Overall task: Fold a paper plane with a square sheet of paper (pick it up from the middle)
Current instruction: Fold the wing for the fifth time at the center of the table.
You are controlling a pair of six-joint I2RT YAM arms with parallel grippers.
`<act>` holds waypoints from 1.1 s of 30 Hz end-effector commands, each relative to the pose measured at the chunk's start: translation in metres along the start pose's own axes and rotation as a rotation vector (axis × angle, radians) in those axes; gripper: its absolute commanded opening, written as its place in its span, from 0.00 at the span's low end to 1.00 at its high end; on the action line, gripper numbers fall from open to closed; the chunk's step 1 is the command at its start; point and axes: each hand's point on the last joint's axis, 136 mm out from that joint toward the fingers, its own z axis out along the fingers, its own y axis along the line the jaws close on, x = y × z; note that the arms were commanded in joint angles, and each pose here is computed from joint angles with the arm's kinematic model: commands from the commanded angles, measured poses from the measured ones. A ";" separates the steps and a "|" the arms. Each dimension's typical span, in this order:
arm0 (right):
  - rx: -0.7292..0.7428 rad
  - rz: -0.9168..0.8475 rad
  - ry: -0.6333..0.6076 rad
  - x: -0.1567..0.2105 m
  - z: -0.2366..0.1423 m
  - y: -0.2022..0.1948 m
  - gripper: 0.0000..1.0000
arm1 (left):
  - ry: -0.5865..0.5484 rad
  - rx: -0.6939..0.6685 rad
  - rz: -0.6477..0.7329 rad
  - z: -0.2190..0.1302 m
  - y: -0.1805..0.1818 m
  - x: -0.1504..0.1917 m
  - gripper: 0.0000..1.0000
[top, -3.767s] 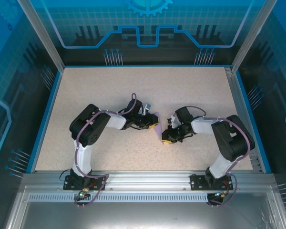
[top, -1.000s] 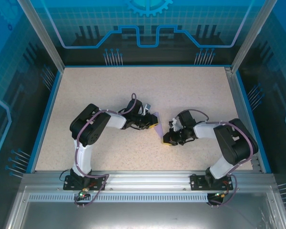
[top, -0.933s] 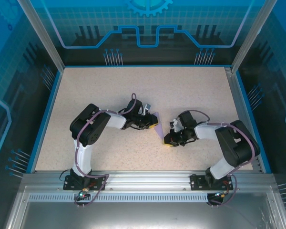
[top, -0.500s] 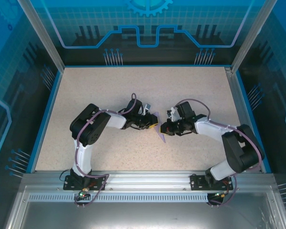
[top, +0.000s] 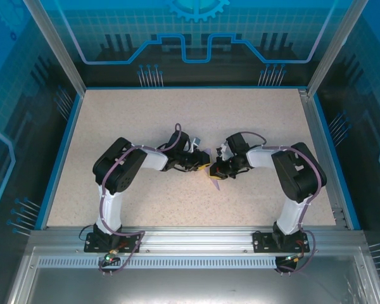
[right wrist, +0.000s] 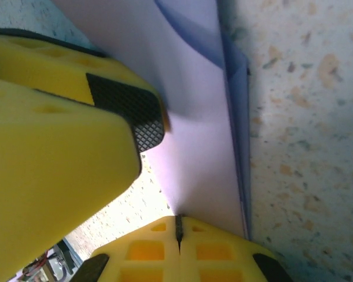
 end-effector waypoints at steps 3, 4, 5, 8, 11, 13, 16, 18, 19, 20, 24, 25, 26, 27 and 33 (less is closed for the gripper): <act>0.125 0.074 0.169 0.041 0.005 -0.057 0.00 | 0.014 -0.134 -0.045 -0.004 0.045 -0.003 0.29; 0.118 0.079 0.172 0.042 0.003 -0.059 0.00 | 0.006 -0.129 -0.050 -0.006 0.046 -0.008 0.30; 0.109 0.082 0.173 0.042 0.001 -0.060 0.00 | 0.001 -0.115 -0.054 -0.007 0.046 -0.013 0.30; 0.095 0.084 0.191 0.042 -0.001 -0.059 0.00 | -0.018 -0.109 -0.038 -0.011 0.045 -0.024 0.31; 0.102 0.079 0.205 0.043 -0.001 -0.060 0.00 | -0.026 -0.130 -0.032 -0.017 0.051 -0.034 0.31; 0.098 0.077 0.208 0.043 -0.001 -0.061 0.00 | -0.044 -0.135 -0.038 -0.023 0.057 -0.043 0.31; 0.089 0.079 0.220 0.046 0.000 -0.060 0.00 | -0.062 -0.132 -0.055 -0.031 0.063 -0.055 0.31; 0.086 0.082 0.224 0.046 0.000 -0.060 0.00 | -0.069 -0.139 -0.058 -0.036 0.066 -0.062 0.31; 0.085 0.088 0.226 0.047 0.000 -0.060 0.00 | -0.071 -0.138 -0.060 -0.038 0.067 -0.065 0.31; 0.075 0.088 0.224 0.046 -0.001 -0.057 0.00 | -0.075 -0.137 -0.059 -0.040 0.067 -0.068 0.31; 0.053 0.086 0.223 0.044 0.001 -0.053 0.00 | -0.091 -0.133 -0.044 -0.050 0.058 -0.080 0.31; 0.054 0.091 0.225 0.045 0.001 -0.054 0.00 | -0.102 -0.133 -0.036 -0.055 0.053 -0.085 0.32; 0.054 0.093 0.223 0.044 0.002 -0.054 0.00 | -0.115 -0.131 -0.029 -0.061 0.048 -0.089 0.32; 0.050 0.095 0.222 0.044 0.002 -0.053 0.00 | -0.127 -0.124 -0.023 -0.067 0.042 -0.091 0.33; 0.037 0.100 0.203 0.039 0.002 -0.049 0.00 | -0.159 -0.072 0.045 -0.085 -0.007 -0.072 0.32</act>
